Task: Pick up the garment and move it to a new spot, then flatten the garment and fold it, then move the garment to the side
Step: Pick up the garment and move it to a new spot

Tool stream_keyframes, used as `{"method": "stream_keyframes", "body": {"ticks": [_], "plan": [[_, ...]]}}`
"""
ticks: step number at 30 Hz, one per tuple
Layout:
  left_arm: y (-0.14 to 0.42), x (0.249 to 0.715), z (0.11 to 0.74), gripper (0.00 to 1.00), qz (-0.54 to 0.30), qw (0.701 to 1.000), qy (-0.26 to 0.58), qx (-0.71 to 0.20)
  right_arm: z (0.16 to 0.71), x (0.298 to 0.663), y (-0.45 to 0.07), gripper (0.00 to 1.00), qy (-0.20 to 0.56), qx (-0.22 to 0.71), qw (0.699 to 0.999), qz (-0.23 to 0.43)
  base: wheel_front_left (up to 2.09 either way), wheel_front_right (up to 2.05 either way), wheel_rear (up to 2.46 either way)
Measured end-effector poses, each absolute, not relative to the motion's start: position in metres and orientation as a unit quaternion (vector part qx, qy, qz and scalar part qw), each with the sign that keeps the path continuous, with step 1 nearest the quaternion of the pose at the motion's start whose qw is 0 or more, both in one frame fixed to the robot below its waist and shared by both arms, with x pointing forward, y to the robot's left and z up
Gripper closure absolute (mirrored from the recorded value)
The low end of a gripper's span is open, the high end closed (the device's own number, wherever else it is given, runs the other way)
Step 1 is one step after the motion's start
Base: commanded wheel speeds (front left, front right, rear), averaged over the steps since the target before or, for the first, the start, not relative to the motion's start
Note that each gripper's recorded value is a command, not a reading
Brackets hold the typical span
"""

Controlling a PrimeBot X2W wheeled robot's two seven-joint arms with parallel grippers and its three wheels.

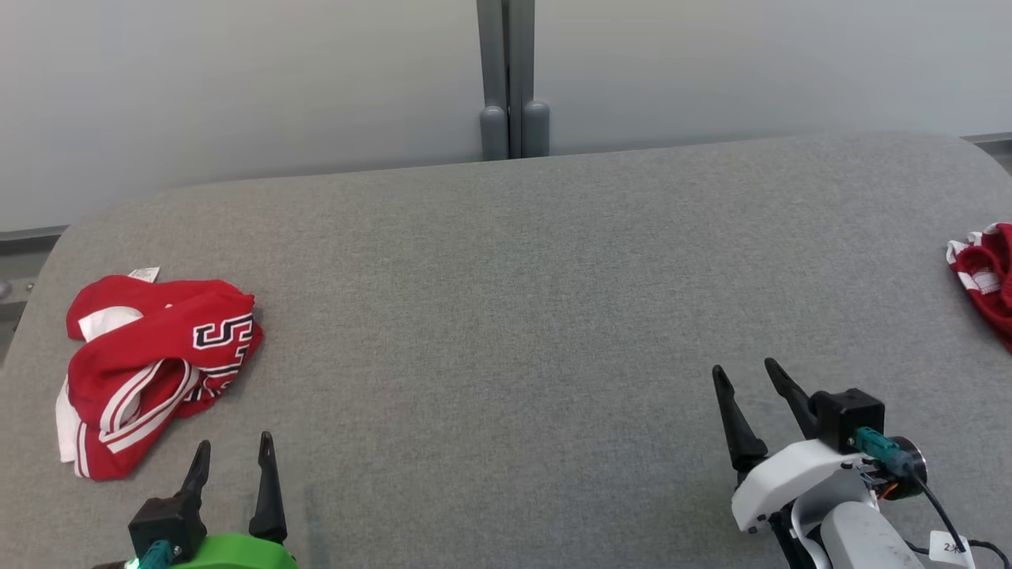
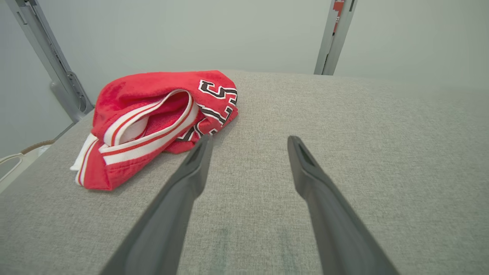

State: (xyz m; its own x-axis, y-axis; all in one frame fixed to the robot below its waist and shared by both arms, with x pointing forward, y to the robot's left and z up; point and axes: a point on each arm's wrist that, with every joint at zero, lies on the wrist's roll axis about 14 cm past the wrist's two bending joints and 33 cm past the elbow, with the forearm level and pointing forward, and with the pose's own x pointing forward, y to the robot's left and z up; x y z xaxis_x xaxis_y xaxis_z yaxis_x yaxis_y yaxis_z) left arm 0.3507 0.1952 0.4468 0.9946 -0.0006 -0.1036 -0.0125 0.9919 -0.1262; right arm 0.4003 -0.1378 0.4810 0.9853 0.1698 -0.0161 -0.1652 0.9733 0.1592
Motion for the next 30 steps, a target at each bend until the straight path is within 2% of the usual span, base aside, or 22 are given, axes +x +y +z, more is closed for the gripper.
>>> {"method": "stream_keyframes", "body": {"ticks": [10, 24, 30], "plan": [[0.242, 0.326, 0.438, 0.00, 0.084, 0.991, 0.060, -0.080, 0.490, 0.416, -0.074, 0.00, 0.006, 0.076, 0.982, 0.175, 0.00, 0.00, 0.00], [0.335, 0.226, 0.422, 0.00, 0.271, 0.955, 0.071, -0.102, 0.492, 0.415, 0.050, 0.00, 0.022, 0.099, 0.937, 0.334, 0.00, 0.00, 0.00], [0.335, 0.232, 0.417, 0.00, 0.263, 0.954, 0.080, -0.121, 0.495, 0.420, 0.070, 0.00, 0.017, 0.101, 0.928, 0.358, 0.00, 0.00, 0.00]]}}
